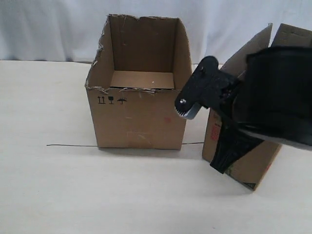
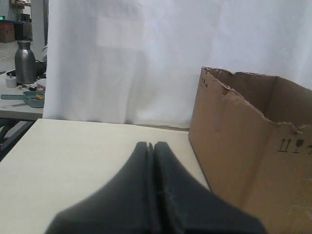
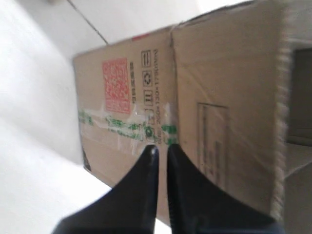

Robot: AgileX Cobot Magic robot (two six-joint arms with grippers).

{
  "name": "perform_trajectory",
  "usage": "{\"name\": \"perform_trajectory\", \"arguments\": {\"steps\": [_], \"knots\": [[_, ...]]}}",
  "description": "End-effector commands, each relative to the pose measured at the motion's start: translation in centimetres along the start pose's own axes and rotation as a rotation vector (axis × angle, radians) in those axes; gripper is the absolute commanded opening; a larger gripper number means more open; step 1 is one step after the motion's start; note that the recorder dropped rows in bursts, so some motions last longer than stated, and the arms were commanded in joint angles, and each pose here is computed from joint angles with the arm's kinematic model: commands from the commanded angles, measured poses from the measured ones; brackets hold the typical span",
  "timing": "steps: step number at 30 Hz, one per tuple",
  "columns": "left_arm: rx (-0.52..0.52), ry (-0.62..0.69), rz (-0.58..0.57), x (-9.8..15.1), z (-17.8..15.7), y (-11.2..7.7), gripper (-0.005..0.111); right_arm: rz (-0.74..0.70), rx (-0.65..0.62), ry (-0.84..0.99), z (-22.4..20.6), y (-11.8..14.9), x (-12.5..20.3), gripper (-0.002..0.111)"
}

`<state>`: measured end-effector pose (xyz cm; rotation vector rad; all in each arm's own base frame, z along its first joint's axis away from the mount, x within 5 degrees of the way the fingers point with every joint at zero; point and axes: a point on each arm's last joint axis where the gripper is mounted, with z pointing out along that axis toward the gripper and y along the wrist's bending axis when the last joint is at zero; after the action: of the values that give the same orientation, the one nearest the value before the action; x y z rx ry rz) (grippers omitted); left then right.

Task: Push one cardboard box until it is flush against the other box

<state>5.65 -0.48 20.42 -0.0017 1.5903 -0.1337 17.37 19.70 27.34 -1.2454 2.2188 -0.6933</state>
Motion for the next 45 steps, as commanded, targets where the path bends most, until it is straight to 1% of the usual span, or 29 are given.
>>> {"name": "perform_trajectory", "arguments": {"steps": [1, 4, 5, 6, 10, 13, 17, 18, 19, 22, 23, 25, 26, 27, 28, 29, 30, 31, 32, 33, 34, 35, 39, 45], "knots": [[0.006, -0.011, -0.002, 0.0, 0.0, 0.0, 0.000, 0.172, -0.023, -0.204, -4.7, -1.7, 1.6, 0.005], [0.006, -0.011, -0.002, 0.0, 0.0, 0.0, 0.000, 0.356, -0.045, -0.388, -7.5, -3.8, 3.1, 0.005], [0.006, -0.011, -0.002, 0.0, 0.0, 0.0, 0.000, 0.406, -0.028, -0.440, -8.0, -4.6, 3.7, 0.005], [0.006, -0.009, -0.002, 0.0, 0.0, 0.0, 0.000, 0.496, 0.016, -0.492, -8.4, -5.8, 4.9, 0.005], [0.005, -0.007, -0.002, 0.0, 0.0, 0.0, 0.000, 0.785, 0.159, -0.556, -8.1, -9.2, 9.3, 0.005], [0.005, -0.007, -0.002, 0.0, 0.0, 0.0, 0.000, 0.950, 0.200, -0.583, -7.0, -10.4, 11.9, 0.005], [0.005, -0.007, -0.002, 0.0, 0.0, 0.0, 0.000, 1.082, 0.292, -0.508, -4.5, -11.0, 14.5, 0.005], [0.005, -0.007, -0.002, 0.0, 0.0, 0.0, 0.000, 1.097, 0.304, -0.476, -3.5, -11.0, 14.9, 0.005], [0.005, -0.007, -0.002, 0.0, 0.0, 0.0, 0.000, 1.124, 0.327, -0.417, -1.6, -11.0, 15.7, 0.005], [0.005, -0.007, -0.002, 0.0, 0.0, 0.0, 0.000, 1.196, 0.354, -0.325, 1.6, -11.4, 17.4, 0.005], [0.005, -0.007, -0.002, 0.0, 0.0, 0.0, 0.000, 1.242, 0.349, -0.309, 2.5, -11.6, 18.0, 0.005], [0.005, -0.007, -0.002, 0.0, 0.0, 0.0, 0.000, 1.467, 0.253, -0.337, 5.8, -12.1, 20.0, 0.005], [0.005, -0.007, -0.002, 0.0, 0.0, 0.0, 0.000, 1.506, 0.231, -0.341, 6.6, -11.9, 20.5, 0.005], [0.005, -0.007, -0.002, 0.0, 0.0, 0.0, 0.000, 1.583, 0.186, -0.351, 8.4, -11.4, 21.5, 0.005], [0.005, -0.007, -0.002, 0.0, 0.0, 0.0, 0.000, 1.606, 0.149, -0.383, 9.3, -11.1, 21.8, 0.005], [0.005, -0.007, -0.002, 0.0, 0.0, 0.0, 0.000, 1.666, 0.074, -0.409, 11.2, -10.5, 22.4, 0.005], [0.005, -0.007, -0.002, 0.0, 0.0, 0.0, 0.000, 1.686, 0.043, -0.415, 12.0, -10.2, 22.5, 0.005], [0.005, -0.007, -0.002, 0.0, 0.0, 0.0, 0.000, 1.733, -0.030, -0.415, 13.8, -9.6, 22.9, 0.005], [0.005, -0.007, -0.002, 0.0, 0.0, 0.0, 0.000, 1.757, -0.093, -0.398, 15.5, -9.1, 23.0, 0.005], [0.005, -0.007, -0.002, 0.0, 0.0, 0.0, 0.000, 1.772, -0.126, -0.405, 16.3, -8.8, 23.0, 0.005], [0.006, -0.009, -0.002, 0.0, 0.0, 0.0, 0.000, 1.786, -0.180, -0.430, 17.6, -8.4, 22.8, 0.005], [0.006, -0.009, -0.002, 0.0, 0.0, 0.0, 0.000, 1.801, -0.208, -0.450, 18.3, -8.2, 22.7, 0.005], [0.006, -0.009, -0.002, 0.0, 0.0, 0.0, 0.000, 1.862, -0.309, -0.472, 21.5, -7.5, 22.5, 0.005], [0.006, -0.009, -0.002, 0.0, 0.0, 0.0, 0.000, 1.888, -0.393, -0.541, 24.5, -7.5, 22.2, 0.005]]}}
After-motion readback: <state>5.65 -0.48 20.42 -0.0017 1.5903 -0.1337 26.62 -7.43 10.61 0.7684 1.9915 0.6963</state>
